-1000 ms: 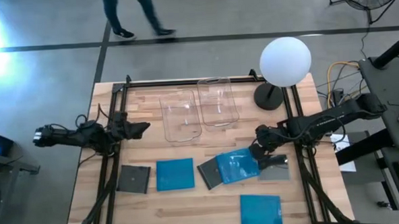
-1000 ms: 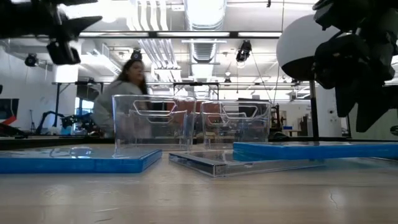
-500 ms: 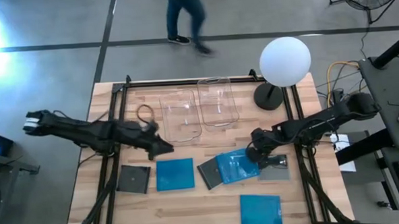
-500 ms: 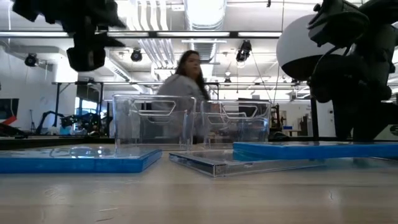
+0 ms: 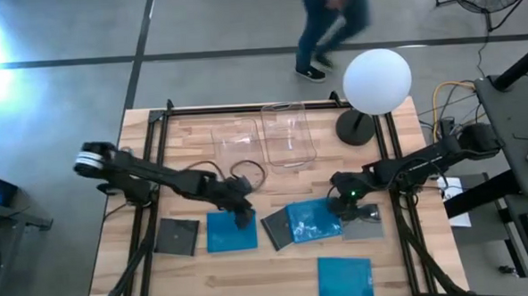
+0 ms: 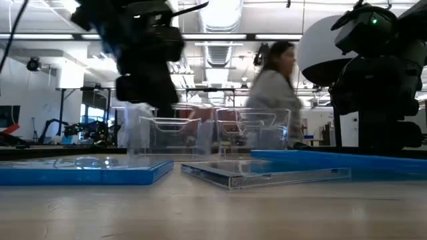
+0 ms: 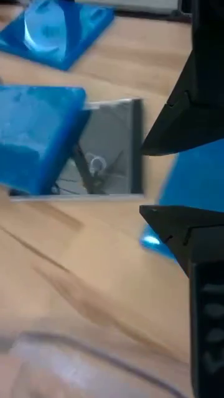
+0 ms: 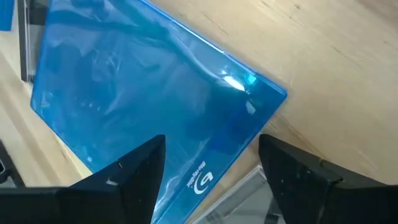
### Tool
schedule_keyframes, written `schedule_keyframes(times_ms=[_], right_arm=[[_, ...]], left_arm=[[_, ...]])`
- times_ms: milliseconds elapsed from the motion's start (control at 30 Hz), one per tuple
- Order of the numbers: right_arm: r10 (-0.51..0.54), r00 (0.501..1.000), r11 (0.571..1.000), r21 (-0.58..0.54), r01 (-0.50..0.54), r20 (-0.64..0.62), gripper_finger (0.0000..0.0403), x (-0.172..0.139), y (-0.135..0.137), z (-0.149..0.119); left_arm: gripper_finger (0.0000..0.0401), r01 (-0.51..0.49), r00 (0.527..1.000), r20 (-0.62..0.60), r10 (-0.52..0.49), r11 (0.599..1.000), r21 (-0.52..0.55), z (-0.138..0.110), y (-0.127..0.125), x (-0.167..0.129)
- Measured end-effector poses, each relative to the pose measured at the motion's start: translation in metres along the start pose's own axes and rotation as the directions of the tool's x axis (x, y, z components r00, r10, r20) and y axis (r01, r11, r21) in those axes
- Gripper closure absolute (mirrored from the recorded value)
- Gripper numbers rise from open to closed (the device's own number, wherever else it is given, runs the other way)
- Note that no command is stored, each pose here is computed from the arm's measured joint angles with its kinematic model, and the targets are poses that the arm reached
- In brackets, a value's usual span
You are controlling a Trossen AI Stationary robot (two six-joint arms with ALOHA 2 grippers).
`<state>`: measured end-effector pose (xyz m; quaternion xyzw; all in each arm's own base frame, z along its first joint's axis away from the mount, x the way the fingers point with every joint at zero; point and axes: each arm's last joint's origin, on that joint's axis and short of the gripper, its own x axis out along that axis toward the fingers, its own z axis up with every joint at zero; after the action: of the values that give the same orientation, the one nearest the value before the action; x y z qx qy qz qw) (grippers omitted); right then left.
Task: Pick & place jewel cases by type
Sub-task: Put the right blue CD case into the right transparent bin
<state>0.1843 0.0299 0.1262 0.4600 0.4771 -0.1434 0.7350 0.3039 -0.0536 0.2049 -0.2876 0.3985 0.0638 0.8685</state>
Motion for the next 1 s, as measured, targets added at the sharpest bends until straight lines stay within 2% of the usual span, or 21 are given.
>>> schedule_keyframes(times_ms=[167, 267, 367, 467, 600, 667, 733, 800, 867, 1000], right_arm=[[0.042, 0.999, 0.999, 0.015, -0.042, 0.020, 0.0151, 0.005, -0.009, -0.004], [0.058, 0.998, 0.998, 0.013, -0.058, 0.028, 0.0152, 0.006, -0.011, -0.005], [0.074, 0.997, 0.997, 0.009, -0.074, 0.036, 0.0152, 0.006, -0.012, -0.005], [0.085, 0.995, 0.996, 0.002, -0.085, 0.046, 0.0154, 0.006, -0.011, -0.005], [0.078, 0.994, 0.997, -0.017, -0.077, 0.073, 0.0158, 0.005, -0.009, -0.003], [0.078, 0.993, 0.997, -0.027, -0.076, 0.093, 0.0159, 0.005, -0.007, -0.002], [0.068, 0.990, 0.997, -0.026, -0.066, 0.121, 0.0158, 0.005, -0.007, -0.001], [0.063, 0.988, 0.998, -0.026, -0.060, 0.139, 0.0157, 0.005, -0.008, 0.000], [0.061, 0.987, 0.998, -0.025, -0.058, 0.146, 0.0157, 0.005, -0.008, 0.000], [0.060, 0.987, 0.998, -0.025, -0.057, 0.146, 0.0160, 0.005, -0.009, -0.001]], left_arm=[[0.0279, -0.013, 1.000, -0.015, 0.014, 0.997, 0.073, 0.017, -0.016, 0.034], [0.0279, -0.035, 0.998, -0.058, 0.040, 0.996, 0.087, 0.029, -0.026, 0.041], [0.0279, -0.150, 0.979, -0.125, 0.163, 0.983, 0.109, 0.037, -0.033, 0.036], [0.0279, -0.274, 0.942, -0.161, 0.294, 0.952, 0.138, 0.043, -0.039, 0.019], [0.0279, -0.463, 0.871, -0.139, 0.472, 0.882, 0.094, 0.040, -0.032, 0.000], [0.0279, -0.565, 0.818, -0.117, 0.564, 0.825, 0.026, 0.037, -0.026, -0.010], [0.0279, -0.669, 0.743, -0.075, 0.665, 0.742, -0.056, 0.034, -0.019, -0.022], [0.0279, -0.698, 0.711, -0.033, 0.702, 0.701, -0.145, 0.033, -0.015, -0.032], [0.0279, -0.679, 0.723, -0.020, 0.691, 0.704, -0.209, 0.034, -0.015, -0.037], [0.0279, -0.581, 0.788, 0.052, 0.614, 0.768, -0.268, 0.035, -0.029, -0.042]])
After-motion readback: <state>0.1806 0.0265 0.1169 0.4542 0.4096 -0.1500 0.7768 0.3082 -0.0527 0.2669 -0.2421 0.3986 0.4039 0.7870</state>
